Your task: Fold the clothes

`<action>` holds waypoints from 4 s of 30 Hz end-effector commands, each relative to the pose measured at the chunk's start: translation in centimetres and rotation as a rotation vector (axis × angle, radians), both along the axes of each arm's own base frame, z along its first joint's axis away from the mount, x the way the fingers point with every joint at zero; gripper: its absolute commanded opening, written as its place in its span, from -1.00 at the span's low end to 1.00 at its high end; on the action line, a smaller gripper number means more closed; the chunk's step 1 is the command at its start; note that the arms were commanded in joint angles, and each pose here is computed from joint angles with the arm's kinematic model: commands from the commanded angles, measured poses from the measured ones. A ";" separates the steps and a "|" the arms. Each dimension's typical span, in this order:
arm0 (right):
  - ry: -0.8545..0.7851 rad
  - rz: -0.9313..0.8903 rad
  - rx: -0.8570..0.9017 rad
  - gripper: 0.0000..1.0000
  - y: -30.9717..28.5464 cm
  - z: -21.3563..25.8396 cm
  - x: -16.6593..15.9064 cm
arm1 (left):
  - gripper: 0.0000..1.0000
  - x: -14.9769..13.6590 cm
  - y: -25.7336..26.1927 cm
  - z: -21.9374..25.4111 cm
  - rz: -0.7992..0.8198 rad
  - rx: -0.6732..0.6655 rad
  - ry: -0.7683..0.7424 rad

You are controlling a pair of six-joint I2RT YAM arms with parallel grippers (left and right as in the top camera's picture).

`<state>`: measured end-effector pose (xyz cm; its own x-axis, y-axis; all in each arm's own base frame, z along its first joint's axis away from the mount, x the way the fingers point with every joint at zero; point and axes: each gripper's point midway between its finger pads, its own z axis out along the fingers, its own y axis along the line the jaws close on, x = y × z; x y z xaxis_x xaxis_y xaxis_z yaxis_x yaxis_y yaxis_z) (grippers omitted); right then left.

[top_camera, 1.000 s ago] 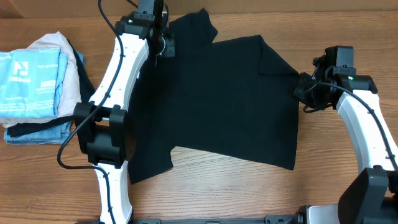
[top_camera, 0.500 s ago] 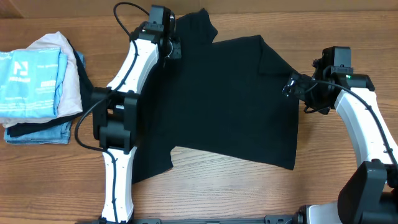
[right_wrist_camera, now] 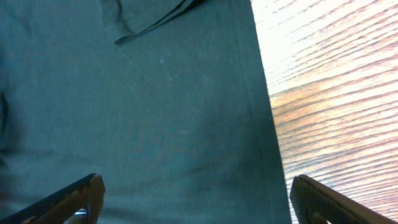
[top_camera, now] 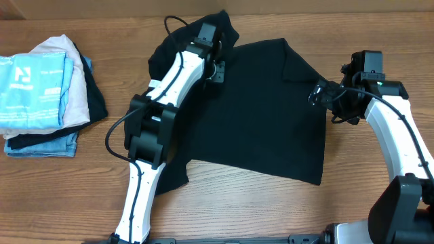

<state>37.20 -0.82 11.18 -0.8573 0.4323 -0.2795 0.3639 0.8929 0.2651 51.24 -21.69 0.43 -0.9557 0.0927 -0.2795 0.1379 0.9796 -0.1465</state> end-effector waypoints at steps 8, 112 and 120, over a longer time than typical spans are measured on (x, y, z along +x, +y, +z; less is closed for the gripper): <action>-0.020 0.003 -0.011 1.00 -0.1 0.5 0.6 | -0.43 2.8 2.5 10.5 0.086 0.058 -0.226; 0.649 -0.706 0.101 -0.92 -10.2 -15.6 -20.3 | -0.91 -6.3 17.7 19.7 0.376 0.047 0.065; 0.597 -0.620 0.216 -0.92 -8.6 -13.3 -16.7 | -0.77 -3.9 15.6 20.6 0.307 -0.047 -0.029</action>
<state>21.82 -9.21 -0.47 -0.4032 0.8783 0.2570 0.9150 0.3833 0.1257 46.47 -4.62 20.49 -0.9287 -0.2523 -0.2718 -0.2233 0.9656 -0.1332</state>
